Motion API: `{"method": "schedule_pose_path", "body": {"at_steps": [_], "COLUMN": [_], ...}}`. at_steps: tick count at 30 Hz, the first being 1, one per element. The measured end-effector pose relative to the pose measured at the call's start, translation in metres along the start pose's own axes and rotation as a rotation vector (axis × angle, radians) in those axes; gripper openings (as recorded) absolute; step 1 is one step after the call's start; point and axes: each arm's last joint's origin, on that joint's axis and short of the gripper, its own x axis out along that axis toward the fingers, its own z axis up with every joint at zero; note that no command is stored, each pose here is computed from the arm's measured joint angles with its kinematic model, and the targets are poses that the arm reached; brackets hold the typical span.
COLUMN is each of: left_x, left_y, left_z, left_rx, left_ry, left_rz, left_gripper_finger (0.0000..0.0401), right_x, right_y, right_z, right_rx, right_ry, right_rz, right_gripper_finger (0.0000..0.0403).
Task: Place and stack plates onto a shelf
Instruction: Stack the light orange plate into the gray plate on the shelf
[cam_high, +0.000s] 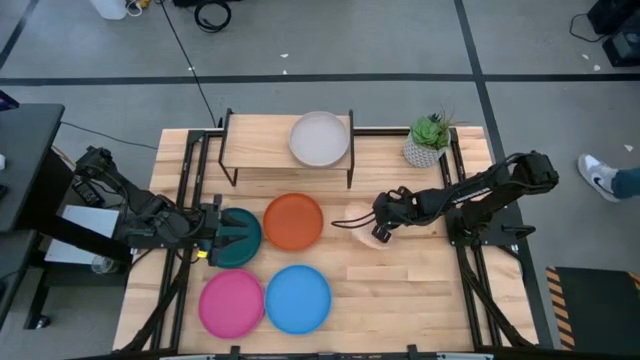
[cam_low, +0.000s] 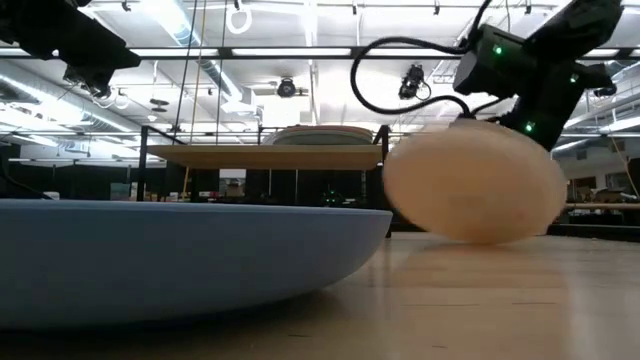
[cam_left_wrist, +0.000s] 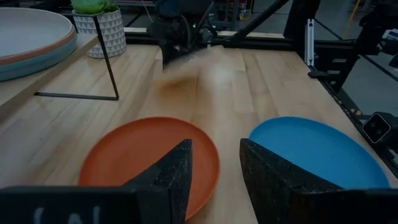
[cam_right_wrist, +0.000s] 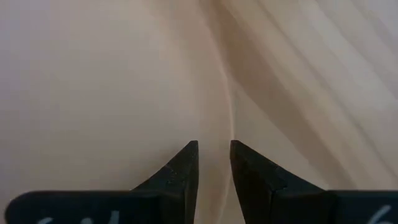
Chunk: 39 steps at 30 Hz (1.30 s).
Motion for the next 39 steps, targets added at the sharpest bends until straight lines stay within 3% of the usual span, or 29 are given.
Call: {"method": "schedule_pose_path", "body": {"at_steps": [14,35,39], "left_x": [0.0,0.0,0.0], "left_y": [0.0,0.0,0.0], "left_z": [0.0,0.0,0.0], "left_rx": [-0.009,-0.018,-0.018], "left_ry": [-0.001,-0.001,-0.001], "left_rz": [0.0,0.0,0.0], "left_gripper_finger": [0.0142,0.0142,0.0142], "right_x": [-0.004,-0.009,-0.009], "right_y": [0.007,0.008,0.008], "right_z": [0.008,0.013,0.014], "right_rx": [0.022,-0.005,-0.06], "right_ry": [-0.036,-0.054,-0.065], "right_rz": [0.074,0.082,0.08], "right_gripper_finger": [0.0058,0.0052,0.0054]}}
